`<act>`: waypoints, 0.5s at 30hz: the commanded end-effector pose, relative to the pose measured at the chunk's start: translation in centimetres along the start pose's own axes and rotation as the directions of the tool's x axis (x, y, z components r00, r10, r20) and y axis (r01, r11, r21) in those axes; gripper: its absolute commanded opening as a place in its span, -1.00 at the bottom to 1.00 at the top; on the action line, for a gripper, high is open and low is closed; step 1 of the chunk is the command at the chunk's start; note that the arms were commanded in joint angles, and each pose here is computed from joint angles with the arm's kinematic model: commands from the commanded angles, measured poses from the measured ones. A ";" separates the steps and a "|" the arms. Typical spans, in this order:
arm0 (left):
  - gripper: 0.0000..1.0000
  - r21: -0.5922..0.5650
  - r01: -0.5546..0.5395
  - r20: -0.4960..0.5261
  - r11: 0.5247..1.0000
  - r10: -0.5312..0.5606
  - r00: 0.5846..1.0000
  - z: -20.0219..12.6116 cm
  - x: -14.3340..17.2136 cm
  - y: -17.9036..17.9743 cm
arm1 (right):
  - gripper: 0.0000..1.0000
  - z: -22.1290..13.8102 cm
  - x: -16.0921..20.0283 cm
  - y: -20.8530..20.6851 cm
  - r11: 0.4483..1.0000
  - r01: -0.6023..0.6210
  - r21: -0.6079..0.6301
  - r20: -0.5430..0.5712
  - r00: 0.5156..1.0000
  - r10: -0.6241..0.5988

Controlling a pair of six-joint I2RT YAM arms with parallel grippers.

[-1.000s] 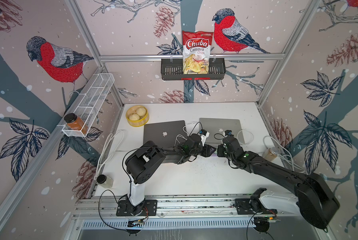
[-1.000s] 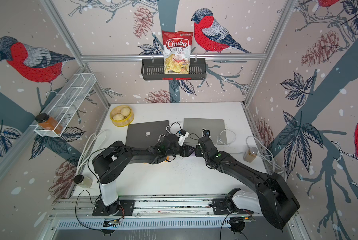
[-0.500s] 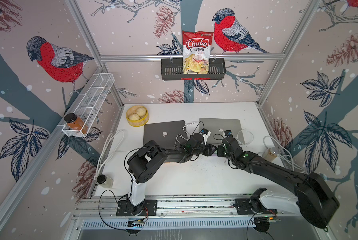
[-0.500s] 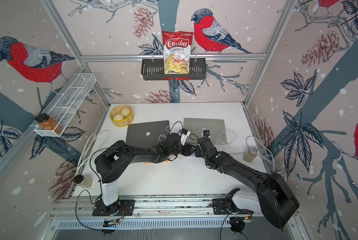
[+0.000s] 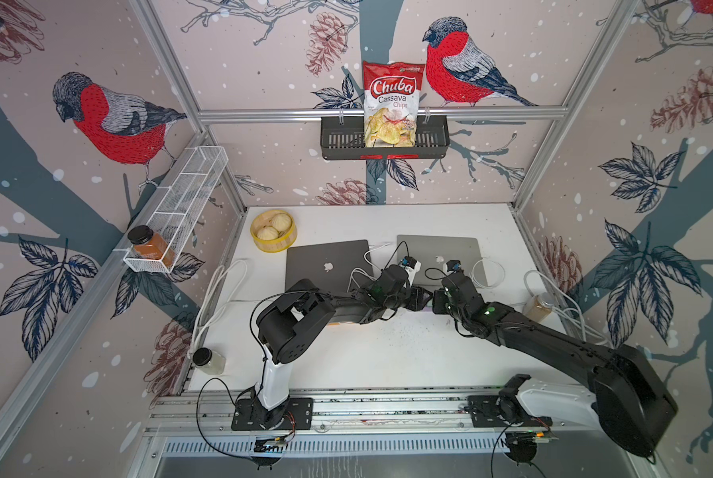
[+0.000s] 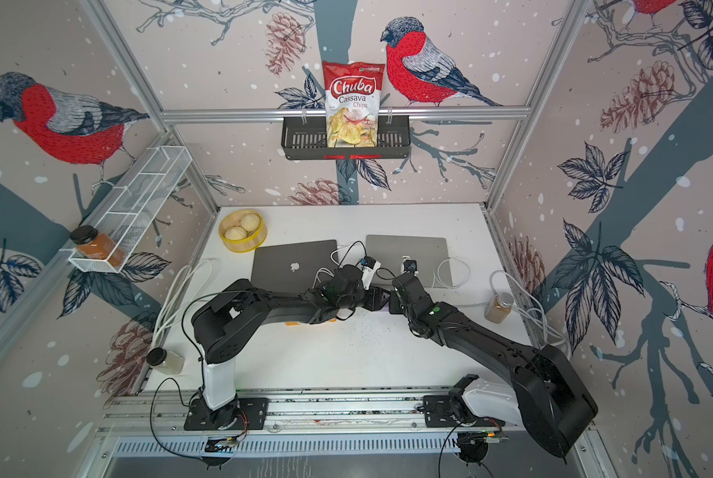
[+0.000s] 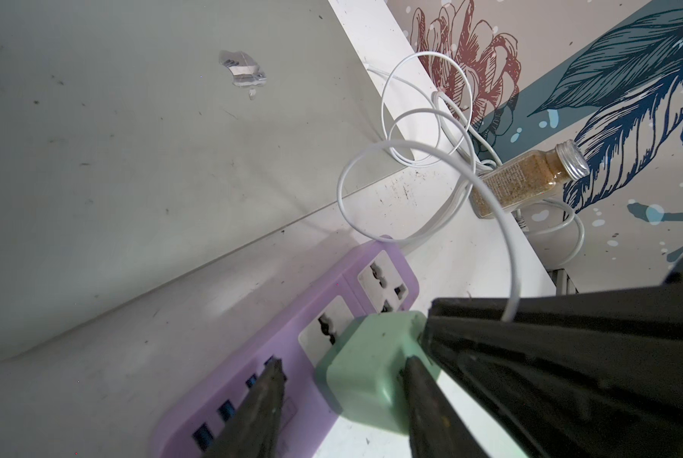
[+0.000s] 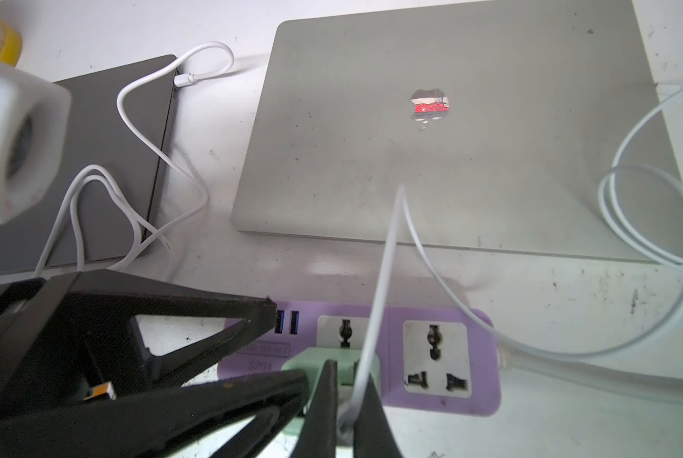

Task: Unplug the laptop charger
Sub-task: Remove the charging cable from the plug.

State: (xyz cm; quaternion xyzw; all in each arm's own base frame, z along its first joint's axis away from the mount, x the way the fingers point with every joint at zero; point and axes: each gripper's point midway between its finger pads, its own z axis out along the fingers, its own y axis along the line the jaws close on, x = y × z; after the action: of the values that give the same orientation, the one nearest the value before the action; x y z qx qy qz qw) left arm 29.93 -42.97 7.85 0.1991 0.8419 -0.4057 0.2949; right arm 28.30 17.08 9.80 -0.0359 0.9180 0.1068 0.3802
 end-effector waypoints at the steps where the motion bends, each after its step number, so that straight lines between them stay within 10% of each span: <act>1: -0.02 -0.120 0.000 -0.091 0.993 -0.011 0.996 0.1 2.8 2.8 | -0.85 -0.4 -1.7 0.8 1.000 0.005 -0.026 0.055 0.998 -0.003; 15: -0.04 -0.171 -0.009 -0.131 0.985 -0.013 0.991 0.3 4.6 3.7 | -0.90 -0.9 -2.6 0.9 1.000 -0.009 -0.023 0.072 0.997 0.010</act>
State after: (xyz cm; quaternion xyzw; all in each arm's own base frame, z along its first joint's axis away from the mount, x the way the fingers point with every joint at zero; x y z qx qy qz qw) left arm 30.26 -43.09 7.49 0.1960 0.8439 -0.3915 0.3101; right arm 29.11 17.69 11.81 -0.0339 0.9068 0.1191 0.4030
